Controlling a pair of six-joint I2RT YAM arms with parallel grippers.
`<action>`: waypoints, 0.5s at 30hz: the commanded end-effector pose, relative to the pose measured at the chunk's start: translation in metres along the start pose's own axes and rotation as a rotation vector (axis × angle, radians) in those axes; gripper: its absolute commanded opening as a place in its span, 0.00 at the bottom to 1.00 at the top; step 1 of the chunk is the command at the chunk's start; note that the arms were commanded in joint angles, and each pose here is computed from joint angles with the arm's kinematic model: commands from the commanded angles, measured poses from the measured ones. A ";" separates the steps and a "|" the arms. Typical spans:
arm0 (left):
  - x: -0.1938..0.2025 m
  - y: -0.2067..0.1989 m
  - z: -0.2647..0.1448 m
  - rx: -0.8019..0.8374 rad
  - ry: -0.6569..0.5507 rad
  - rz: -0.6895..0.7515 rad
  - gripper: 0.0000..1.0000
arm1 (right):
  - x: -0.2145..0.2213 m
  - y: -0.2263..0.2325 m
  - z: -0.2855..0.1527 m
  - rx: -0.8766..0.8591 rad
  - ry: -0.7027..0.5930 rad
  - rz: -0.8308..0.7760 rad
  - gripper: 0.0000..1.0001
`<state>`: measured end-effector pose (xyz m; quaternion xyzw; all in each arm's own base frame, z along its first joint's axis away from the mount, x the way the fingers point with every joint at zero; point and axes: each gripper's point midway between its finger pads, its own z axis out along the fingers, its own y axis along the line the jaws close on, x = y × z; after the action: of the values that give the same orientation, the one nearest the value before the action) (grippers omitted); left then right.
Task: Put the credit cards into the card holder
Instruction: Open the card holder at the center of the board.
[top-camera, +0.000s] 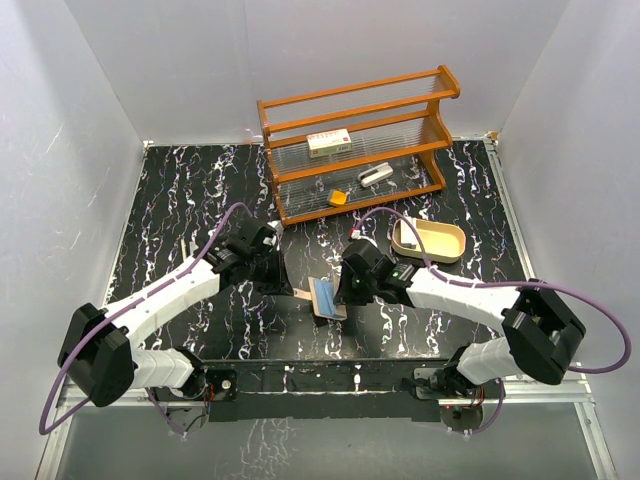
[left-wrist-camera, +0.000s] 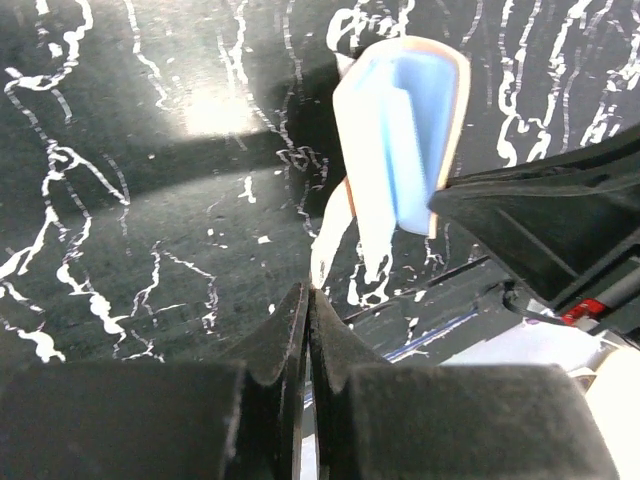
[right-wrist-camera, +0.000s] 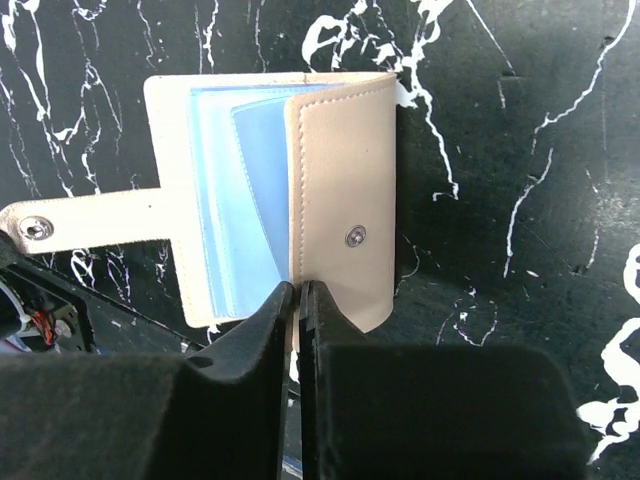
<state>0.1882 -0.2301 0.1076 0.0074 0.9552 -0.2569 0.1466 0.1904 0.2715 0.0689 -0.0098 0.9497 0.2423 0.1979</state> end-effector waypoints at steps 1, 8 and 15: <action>0.009 0.024 -0.008 -0.098 0.015 -0.027 0.00 | 0.001 -0.023 0.000 0.076 -0.038 -0.017 0.03; 0.013 0.025 -0.005 -0.066 0.037 -0.037 0.00 | 0.005 -0.032 0.003 0.116 -0.023 -0.025 0.18; 0.017 0.022 -0.002 -0.044 0.074 -0.035 0.00 | 0.002 -0.038 0.004 0.158 -0.033 -0.036 0.26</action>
<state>0.1795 -0.2101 0.0926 -0.0105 0.9661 -0.2278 0.1210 0.1915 0.2530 0.0553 -0.0051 0.9575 0.1994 0.2082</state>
